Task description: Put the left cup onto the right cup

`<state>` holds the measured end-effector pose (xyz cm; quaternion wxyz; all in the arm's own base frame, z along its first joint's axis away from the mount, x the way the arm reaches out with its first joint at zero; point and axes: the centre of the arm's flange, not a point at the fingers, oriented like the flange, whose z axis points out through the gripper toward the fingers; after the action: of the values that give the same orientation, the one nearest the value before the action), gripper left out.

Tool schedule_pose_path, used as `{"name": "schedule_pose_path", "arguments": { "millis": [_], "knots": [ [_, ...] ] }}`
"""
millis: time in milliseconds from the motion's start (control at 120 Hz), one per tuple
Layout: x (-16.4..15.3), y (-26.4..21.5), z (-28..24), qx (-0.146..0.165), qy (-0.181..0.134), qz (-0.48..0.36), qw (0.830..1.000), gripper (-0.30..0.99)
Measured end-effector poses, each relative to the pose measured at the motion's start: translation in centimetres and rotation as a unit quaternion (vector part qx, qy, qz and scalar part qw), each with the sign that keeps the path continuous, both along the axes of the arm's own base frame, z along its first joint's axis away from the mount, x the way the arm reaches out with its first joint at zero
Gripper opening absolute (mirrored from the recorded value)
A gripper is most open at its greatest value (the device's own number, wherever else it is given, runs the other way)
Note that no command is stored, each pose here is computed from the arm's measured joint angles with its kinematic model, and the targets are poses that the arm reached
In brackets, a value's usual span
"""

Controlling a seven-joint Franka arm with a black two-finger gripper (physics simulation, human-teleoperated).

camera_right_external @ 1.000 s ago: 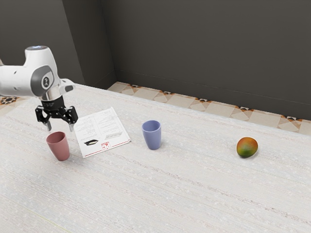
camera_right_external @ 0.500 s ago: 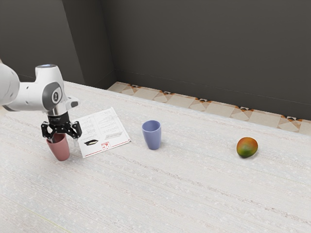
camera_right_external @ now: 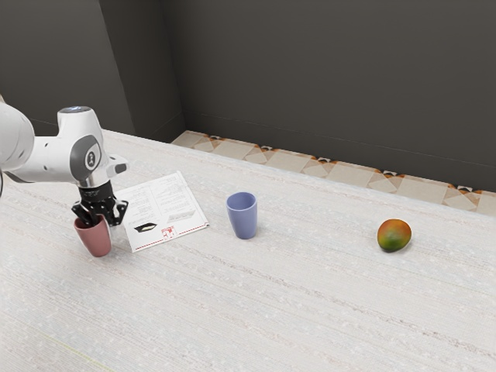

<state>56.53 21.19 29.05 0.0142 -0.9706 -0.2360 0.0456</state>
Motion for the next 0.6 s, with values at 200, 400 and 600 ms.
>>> {"name": "schedule_pose_path", "arguments": {
  "millis": [200,400,600],
  "knots": [
    [0.11,-0.13,0.19,0.001,-0.003,-0.001,1.000,-0.03],
    [0.01,-0.21,0.19,0.002,-0.003,0.001,1.000,-0.07],
    [-0.11,-0.09,0.24,0.004,-0.002,0.005,1.000,-0.08]
  ]
}}
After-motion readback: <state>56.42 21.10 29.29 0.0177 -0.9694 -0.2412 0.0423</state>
